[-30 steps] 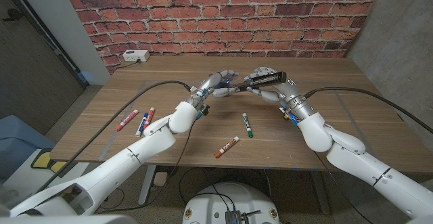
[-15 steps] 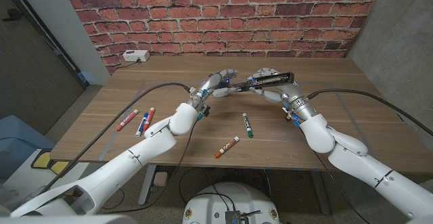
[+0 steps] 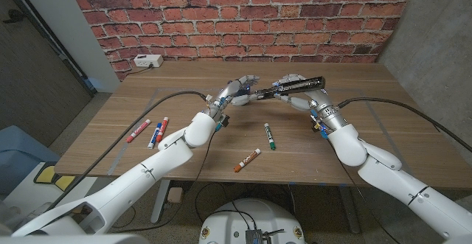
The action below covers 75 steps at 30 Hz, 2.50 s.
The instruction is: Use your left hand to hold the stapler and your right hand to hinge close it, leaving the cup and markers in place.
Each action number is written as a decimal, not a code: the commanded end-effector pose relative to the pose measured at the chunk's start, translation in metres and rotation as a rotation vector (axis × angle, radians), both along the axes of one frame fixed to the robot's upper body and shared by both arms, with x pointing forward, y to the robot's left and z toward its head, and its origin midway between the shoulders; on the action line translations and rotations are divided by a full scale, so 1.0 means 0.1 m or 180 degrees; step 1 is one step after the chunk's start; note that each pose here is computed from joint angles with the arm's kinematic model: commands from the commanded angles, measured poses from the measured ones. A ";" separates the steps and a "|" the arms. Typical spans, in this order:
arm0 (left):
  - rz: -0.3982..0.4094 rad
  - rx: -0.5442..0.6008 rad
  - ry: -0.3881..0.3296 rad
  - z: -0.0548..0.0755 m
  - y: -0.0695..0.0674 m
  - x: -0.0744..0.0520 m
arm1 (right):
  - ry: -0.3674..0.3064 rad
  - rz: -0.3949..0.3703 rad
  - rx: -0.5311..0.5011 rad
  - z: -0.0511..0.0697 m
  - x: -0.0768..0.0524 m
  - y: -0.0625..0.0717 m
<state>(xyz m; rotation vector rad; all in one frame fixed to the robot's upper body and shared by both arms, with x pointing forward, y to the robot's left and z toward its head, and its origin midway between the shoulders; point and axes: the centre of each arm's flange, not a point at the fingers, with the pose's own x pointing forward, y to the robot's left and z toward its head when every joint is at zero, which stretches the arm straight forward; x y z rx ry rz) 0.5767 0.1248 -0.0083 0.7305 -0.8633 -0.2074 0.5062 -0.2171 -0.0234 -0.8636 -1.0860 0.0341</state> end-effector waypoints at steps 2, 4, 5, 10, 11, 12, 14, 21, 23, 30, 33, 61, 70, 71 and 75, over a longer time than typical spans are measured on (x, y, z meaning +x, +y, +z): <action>-0.0085 -0.0074 0.0043 -0.01 0.01 0.02 | 0.0080 -0.0010 0.0069 0.00 0.08 -0.05; -0.0102 -0.0098 0.0051 -0.01 0.01 0.02 | 0.0079 -0.0020 0.0069 -0.01 0.08 -0.05; -0.0106 -0.0105 0.0052 -0.01 0.01 0.02 | 0.0078 -0.0017 0.0072 -0.01 0.08 -0.05; -0.0158 -0.0118 0.0073 -0.01 0.01 0.02 | 0.0058 0.0003 0.0116 0.00 0.07 -0.07; -0.0163 -0.0129 0.0072 -0.01 0.00 0.01 | 0.0050 0.0008 0.0117 0.00 0.06 -0.08; -0.0170 -0.0132 0.0069 -0.01 0.00 0.01 | 0.0045 0.0010 0.0123 0.00 0.05 -0.08; -0.0189 -0.0142 0.0064 -0.01 -0.01 0.01 | 0.0038 0.0014 0.0137 0.01 0.04 -0.09; -0.0252 -0.0158 -0.0016 0.02 -0.07 -0.06 | 0.0014 -0.0005 0.0178 0.01 0.01 -0.14; -0.0263 -0.0169 -0.0043 0.02 -0.09 -0.08 | 0.0003 -0.0011 0.0188 0.01 0.00 -0.15; -0.0279 -0.0203 -0.0128 0.03 -0.14 -0.15 | -0.0030 -0.0020 0.0287 0.01 -0.01 -0.18; -0.0301 -0.0224 -0.0172 0.04 -0.15 -0.20 | -0.0039 -0.0021 0.0324 0.01 -0.01 -0.19; -0.0513 0.0155 -0.0727 0.31 -0.53 -0.54 | 0.0038 -0.0068 0.0351 -0.03 0.06 -0.18; -0.0554 0.0246 -0.0894 0.37 -0.65 -0.52 | 0.0048 -0.0087 0.0330 -0.04 0.08 -0.16; -0.0573 0.0243 -0.0895 0.38 -0.66 -0.51 | 0.0051 -0.0087 0.0334 -0.04 0.08 -0.16; -0.0613 0.0241 -0.0909 0.40 -0.70 -0.49 | 0.0055 -0.0089 0.0347 -0.04 0.09 -0.15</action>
